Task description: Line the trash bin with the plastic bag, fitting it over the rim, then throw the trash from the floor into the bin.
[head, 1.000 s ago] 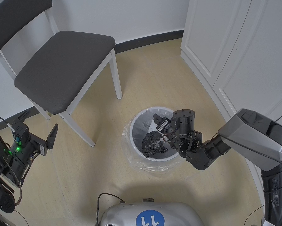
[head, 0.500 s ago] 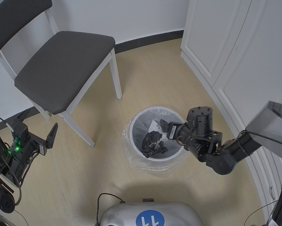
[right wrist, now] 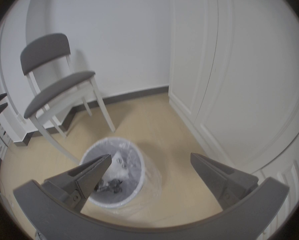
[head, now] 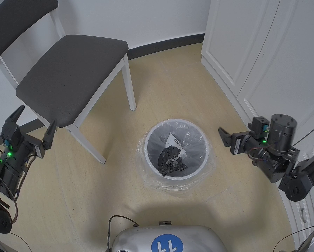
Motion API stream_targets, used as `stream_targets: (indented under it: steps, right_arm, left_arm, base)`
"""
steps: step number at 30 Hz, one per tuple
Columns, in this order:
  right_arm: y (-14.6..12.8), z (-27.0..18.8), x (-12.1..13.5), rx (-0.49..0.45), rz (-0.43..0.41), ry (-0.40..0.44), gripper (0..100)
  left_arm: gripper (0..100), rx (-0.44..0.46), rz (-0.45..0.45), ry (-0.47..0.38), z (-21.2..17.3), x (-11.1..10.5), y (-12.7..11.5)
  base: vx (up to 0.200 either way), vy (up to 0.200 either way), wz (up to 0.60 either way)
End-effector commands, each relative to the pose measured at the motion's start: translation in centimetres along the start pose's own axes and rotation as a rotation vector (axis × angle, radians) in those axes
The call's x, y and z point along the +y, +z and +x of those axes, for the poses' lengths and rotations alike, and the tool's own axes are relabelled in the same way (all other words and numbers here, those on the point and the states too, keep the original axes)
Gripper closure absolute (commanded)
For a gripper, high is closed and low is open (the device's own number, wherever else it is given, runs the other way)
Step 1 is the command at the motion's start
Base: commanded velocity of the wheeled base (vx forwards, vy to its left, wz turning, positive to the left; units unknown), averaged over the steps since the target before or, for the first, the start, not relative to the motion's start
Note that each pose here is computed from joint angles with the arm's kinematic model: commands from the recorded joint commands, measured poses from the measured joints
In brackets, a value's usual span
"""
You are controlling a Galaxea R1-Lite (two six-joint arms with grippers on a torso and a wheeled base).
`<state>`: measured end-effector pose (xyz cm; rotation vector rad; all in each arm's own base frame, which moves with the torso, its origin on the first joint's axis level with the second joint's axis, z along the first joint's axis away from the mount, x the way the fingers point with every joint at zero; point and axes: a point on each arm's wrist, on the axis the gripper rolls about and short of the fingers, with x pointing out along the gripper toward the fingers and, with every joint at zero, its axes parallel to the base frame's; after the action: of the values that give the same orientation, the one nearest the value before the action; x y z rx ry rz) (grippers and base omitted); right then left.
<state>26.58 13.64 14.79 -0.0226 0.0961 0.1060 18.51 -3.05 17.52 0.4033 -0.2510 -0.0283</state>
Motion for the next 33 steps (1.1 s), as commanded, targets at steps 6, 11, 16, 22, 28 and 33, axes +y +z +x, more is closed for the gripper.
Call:
stream_targets:
  steps: [6,11,16,22,28,33]
  right_arm:
    - [6.3,-6.9,-5.1,-0.380,0.001,-0.115,0]
    - [8.0,-10.9,-6.5,-0.477,0.034,-0.131,0]
    - [8.6,-14.3,-7.5,-0.523,0.049,-0.134,0]
    - [8.7,-19.1,-8.9,-0.497,0.042,-0.136,0]
    - [8.1,-22.3,-9.9,-0.487,0.040,-0.143,0]
    - [7.7,-24.0,-10.5,-0.503,0.046,-0.164,0]
  left_arm:
    - [0,-0.285,-0.113,0.185,-0.2,3.4,6.7]
    - [0,-0.296,-0.118,0.227,-1.8,4.7,8.9]
    - [0,-0.224,-0.121,0.188,-4.9,5.4,9.8]
    - [0,-0.166,-0.131,0.161,-8.6,5.6,9.7]
    - [0,-0.183,-0.159,0.167,-10.9,5.8,9.5]
    - [0,-0.179,-0.160,0.166,-12.8,6.0,9.6]
  base:
    - [0.000,0.000,0.00]
    - [0.000,0.000,0.00]
    - [0.000,0.000,0.00]
    - [0.000,0.000,0.00]
    - [0.000,0.000,0.00]
    - [0.000,0.000,0.00]
